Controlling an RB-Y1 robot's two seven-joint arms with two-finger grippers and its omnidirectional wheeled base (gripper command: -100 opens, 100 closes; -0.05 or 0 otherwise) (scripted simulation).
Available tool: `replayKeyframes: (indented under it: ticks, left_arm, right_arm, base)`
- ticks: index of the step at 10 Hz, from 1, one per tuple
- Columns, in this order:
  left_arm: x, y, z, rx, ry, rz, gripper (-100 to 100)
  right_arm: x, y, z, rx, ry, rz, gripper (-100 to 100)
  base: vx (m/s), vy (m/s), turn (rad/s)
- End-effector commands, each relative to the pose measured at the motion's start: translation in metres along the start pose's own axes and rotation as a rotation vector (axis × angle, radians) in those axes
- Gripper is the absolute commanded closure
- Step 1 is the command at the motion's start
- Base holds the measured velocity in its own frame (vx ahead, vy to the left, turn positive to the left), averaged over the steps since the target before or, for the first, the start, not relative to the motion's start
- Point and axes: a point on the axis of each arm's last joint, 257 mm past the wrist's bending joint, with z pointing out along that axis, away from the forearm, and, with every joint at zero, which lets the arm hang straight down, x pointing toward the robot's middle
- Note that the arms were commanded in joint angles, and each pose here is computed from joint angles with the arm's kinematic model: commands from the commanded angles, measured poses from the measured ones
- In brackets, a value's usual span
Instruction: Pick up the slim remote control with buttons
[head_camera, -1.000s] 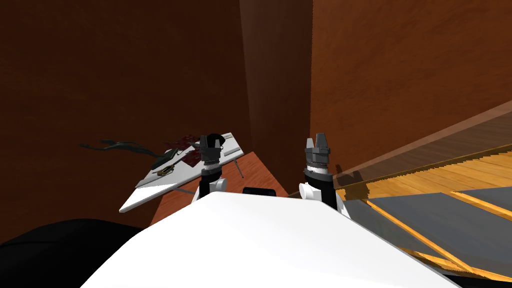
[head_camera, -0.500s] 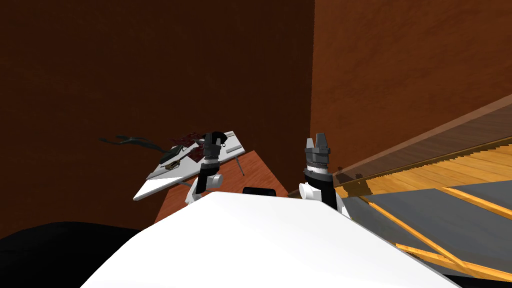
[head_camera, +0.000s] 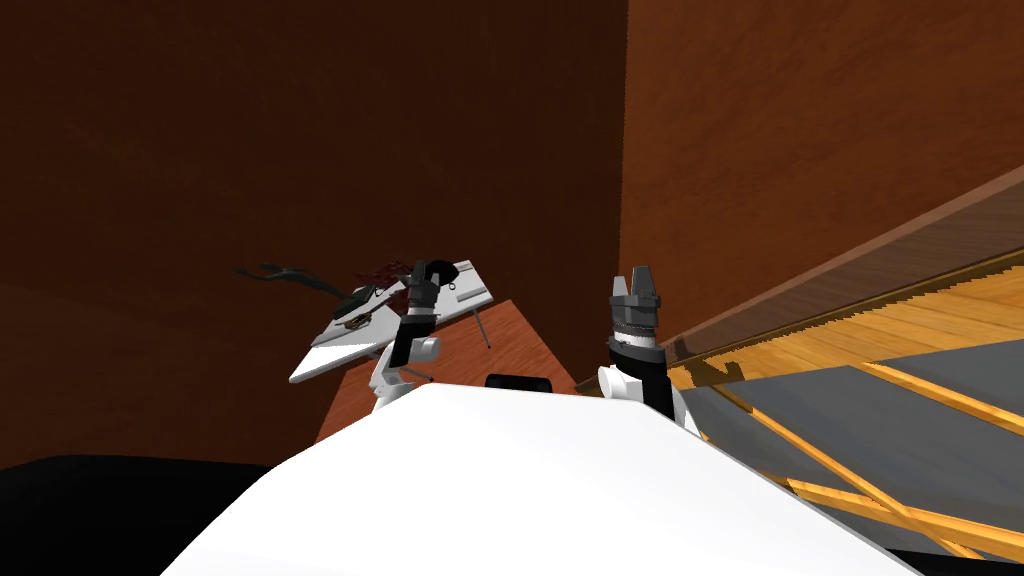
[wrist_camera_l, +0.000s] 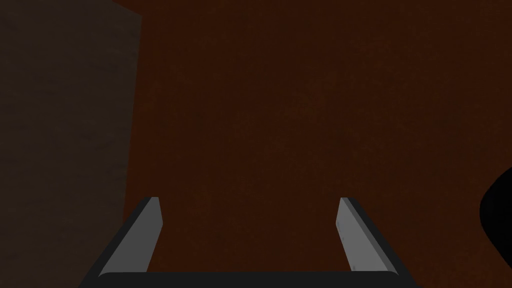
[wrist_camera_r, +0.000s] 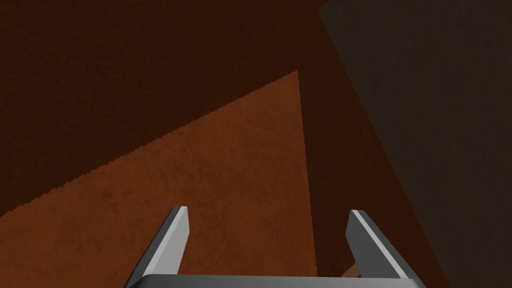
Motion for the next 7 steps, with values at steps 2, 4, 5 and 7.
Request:
replayKeyframes:
  ticks: [2,4,5,7]
  left_arm:
    - [-0.017,0.021,0.018,-0.055,-0.014,0.020,-100]
    - [-0.029,0.037,0.027,-0.098,-0.028,0.031,-100]
    - [-0.029,0.041,0.029,-0.113,-0.029,0.029,-100]
    - [-0.041,0.057,0.041,-0.160,-0.047,0.033,-100]
  right_arm:
    - [0.000,0.000,0.000,0.000,0.000,0.000,0]
    - [0.000,0.000,0.000,0.000,0.000,0.000,0]
    - [0.000,0.000,0.000,0.000,0.000,0.000,0]
    - [0.000,0.000,0.000,0.000,0.000,0.000,0]
  base:
    - [-0.053,-0.015,0.036]
    - [-0.058,-0.005,0.042]
    - [-0.052,0.001,0.026]
    - [-0.053,-0.005,0.041]
